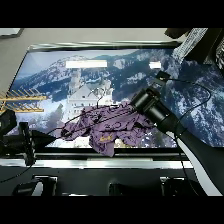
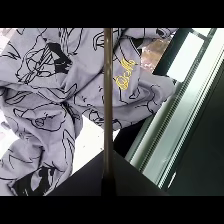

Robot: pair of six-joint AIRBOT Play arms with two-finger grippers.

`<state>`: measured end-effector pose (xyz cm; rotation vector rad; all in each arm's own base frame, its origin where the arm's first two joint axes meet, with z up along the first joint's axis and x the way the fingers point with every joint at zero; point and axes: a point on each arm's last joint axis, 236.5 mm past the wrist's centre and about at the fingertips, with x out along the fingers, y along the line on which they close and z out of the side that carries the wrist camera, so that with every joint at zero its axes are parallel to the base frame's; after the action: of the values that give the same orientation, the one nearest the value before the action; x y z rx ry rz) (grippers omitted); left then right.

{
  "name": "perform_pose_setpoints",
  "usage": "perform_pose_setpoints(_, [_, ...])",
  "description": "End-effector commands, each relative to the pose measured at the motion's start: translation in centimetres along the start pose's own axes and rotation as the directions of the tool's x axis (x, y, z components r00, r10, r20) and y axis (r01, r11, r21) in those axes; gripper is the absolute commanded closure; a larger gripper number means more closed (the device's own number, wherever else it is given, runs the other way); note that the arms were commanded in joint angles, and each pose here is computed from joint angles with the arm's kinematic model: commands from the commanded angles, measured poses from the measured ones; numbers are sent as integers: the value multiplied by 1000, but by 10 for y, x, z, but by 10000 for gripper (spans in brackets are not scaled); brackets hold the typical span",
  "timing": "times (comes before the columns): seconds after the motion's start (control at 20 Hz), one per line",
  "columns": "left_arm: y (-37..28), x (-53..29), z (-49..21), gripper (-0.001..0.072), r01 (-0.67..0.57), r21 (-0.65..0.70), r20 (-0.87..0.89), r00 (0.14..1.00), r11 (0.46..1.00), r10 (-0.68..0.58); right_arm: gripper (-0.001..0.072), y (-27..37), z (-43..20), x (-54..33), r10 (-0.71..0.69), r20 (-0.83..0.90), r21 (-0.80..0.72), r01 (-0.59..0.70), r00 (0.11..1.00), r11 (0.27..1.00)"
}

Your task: Fold the clothes and pants, and hang the long-sleeved shirts on hangers.

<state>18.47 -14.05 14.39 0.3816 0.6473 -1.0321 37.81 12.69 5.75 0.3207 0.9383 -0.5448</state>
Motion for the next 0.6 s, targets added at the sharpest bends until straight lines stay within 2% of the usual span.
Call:
perform_pose_setpoints(0.0, [0, -1, -1, 688, -4, -13, -4, 1000, 1000, 4, 685, 1, 1, 0, 4, 3, 12, -5, 1000, 1000])
perform_pose_setpoints(0.55, [-5, 8, -1, 688, 43, 4, -20, 999, 999, -43, 685, 5, 6, -12, 53, 7, 2, -53, 999, 999])
